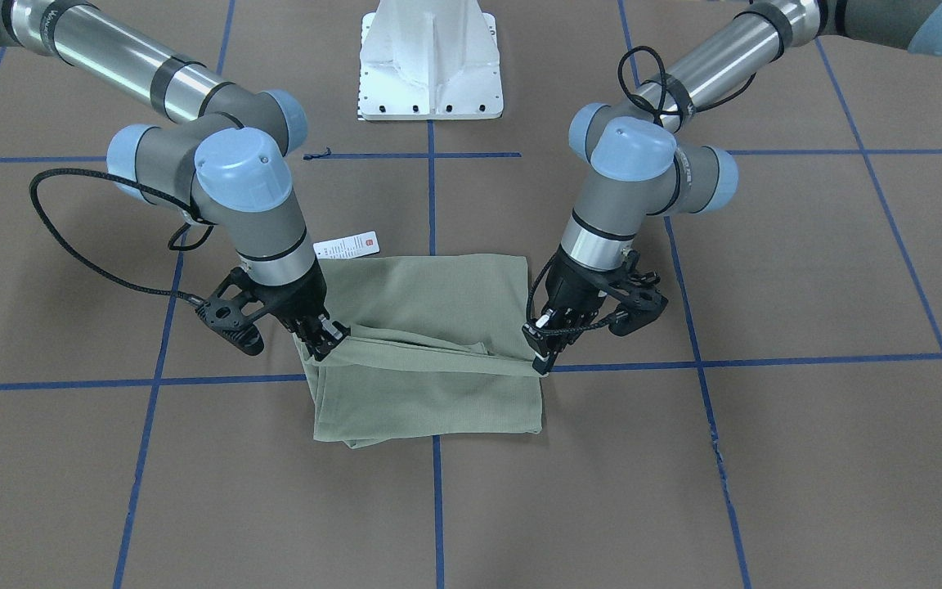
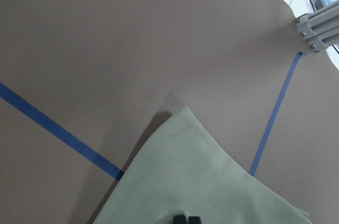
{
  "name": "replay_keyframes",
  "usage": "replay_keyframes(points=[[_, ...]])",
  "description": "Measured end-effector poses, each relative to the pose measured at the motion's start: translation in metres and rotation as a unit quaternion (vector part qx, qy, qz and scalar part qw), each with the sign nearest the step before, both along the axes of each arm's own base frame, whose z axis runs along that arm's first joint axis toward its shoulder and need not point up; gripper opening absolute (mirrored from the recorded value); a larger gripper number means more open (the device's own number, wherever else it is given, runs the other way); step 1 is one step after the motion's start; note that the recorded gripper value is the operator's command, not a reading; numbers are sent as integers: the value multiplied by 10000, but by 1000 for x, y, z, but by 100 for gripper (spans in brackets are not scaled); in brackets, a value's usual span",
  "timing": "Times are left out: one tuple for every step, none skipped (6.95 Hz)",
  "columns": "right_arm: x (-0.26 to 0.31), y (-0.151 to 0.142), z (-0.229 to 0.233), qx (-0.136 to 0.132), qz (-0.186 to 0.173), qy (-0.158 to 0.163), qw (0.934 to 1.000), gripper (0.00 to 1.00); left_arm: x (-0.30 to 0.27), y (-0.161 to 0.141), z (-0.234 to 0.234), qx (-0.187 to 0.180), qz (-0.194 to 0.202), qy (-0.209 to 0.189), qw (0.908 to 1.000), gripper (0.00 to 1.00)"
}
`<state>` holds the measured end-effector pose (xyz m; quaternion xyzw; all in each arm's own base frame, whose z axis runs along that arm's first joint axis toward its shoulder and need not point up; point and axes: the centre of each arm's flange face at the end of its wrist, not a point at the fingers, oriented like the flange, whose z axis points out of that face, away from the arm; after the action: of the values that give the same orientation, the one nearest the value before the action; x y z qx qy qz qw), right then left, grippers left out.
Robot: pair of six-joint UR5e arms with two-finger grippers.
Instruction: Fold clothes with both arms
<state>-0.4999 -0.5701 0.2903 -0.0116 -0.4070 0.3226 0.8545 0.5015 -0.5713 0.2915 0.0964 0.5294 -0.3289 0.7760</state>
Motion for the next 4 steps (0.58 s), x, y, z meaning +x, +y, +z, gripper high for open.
replay_keyframes(points=[[-8,-26,14,363,-346,164,9986,100,3,-23,13,258,36,-180,9995,100],[0,-53,24,815,-677,303,9939,100,1,-37,16,445,43,-286,9986,100],[27,-80,32,1064,-921,357,9894,100,-7,-48,15,543,10,-335,9980,100],[57,-99,37,1155,-1146,287,9863,100,-18,-56,11,647,-8,-361,9973,100]])
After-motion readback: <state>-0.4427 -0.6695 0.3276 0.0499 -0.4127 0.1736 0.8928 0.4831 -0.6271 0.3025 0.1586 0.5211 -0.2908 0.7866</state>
